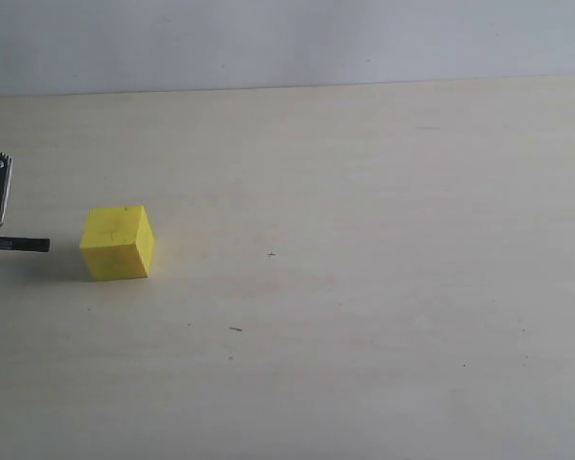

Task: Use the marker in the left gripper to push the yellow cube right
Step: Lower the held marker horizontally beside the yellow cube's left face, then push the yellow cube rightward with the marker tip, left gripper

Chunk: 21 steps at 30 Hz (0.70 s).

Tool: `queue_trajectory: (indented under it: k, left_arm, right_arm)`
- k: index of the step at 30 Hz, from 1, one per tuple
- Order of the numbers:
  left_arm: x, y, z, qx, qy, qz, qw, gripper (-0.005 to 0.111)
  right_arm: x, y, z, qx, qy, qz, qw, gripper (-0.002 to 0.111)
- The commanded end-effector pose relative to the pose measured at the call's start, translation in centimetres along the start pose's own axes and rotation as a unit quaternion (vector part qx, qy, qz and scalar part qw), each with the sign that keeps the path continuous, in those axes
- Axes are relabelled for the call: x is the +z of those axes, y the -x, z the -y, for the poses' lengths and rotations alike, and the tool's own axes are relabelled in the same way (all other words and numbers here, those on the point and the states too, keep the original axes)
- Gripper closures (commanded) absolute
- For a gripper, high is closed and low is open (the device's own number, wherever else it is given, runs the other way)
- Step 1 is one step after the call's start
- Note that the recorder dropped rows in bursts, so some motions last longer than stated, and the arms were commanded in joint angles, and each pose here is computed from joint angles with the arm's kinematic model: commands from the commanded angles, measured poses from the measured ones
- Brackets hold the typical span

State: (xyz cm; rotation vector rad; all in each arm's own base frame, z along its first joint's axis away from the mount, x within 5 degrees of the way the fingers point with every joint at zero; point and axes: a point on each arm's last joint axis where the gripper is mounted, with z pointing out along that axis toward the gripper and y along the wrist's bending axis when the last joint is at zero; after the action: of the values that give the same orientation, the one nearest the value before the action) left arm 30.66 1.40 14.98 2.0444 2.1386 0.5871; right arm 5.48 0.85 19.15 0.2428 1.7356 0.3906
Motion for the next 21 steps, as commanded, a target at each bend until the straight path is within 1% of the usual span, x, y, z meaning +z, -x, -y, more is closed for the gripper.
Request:
queue_trajectory:
  k: [1, 3, 4, 5, 7, 8, 10, 14, 17, 19, 21]
  left_arm:
    - [0.5, 2.7, 0.1, 0.023, 0.008, 0.037, 0.999, 0.107]
    - [0.7, 4.4, 0.2, 0.04, 0.011, 0.05, 0.998, 0.107]
    - [0.7, 5.9, 0.4, 0.043, 0.011, 0.065, 0.997, 0.107]
    - [0.5, 7.0, 0.3, 0.037, 0.017, 0.08, 0.996, 0.107]
    - [0.0, 8.7, 0.1, 0.046, 0.023, 0.092, 0.994, 0.107]
    - [-0.2, 8.9, 0.1, 0.05, 0.017, 0.09, 0.995, 0.107]
    - [-0.7, 8.8, -0.2, 0.037, 0.009, 0.082, 0.996, 0.107]
    - [-0.7, 7.4, -0.1, 0.014, -0.018, 0.06, 0.998, 0.107]
    - [-0.6, 7.2, 0.0, 0.007, -0.024, 0.058, 0.998, 0.107]
    - [-0.8, 8.0, 0.1, 0.001, -0.026, 0.07, 0.997, 0.107]
    - [-1.2, 9.4, 0.2, 0.001, -0.013, 0.092, 0.996, 0.107]
  right_arm:
    - [0.0, 0.0, 0.1, -0.004, -0.001, 0.009, 1.0, 0.108]
    - [0.0, 0.0, 0.1, -0.004, -0.001, 0.009, 1.0, 0.108]
    - [0.0, 0.0, 0.1, -0.004, -0.001, 0.009, 1.0, 0.108]
    - [0.0, 0.0, 0.1, -0.004, -0.001, 0.009, 1.0, 0.108]
    - [0.0, 0.0, 0.1, -0.004, -0.001, 0.009, 1.0, 0.108]
    - [0.0, 0.0, 0.1, -0.004, -0.001, 0.009, 1.0, 0.108]
    - [0.0, 0.0, 0.1, -0.004, -0.001, 0.009, 1.0, 0.108]
    - [0.0, 0.0, 0.1, -0.004, -0.001, 0.009, 1.0, 0.108]
    - [0.0, 0.0, 0.1, -0.004, -0.001, 0.009, 1.0, 0.108]
    - [0.0, 0.0, 0.1, -0.004, -0.001, 0.009, 1.0, 0.108]
    - [0.0, 0.0, 0.1, -0.004, -0.001, 0.009, 1.0, 0.108]
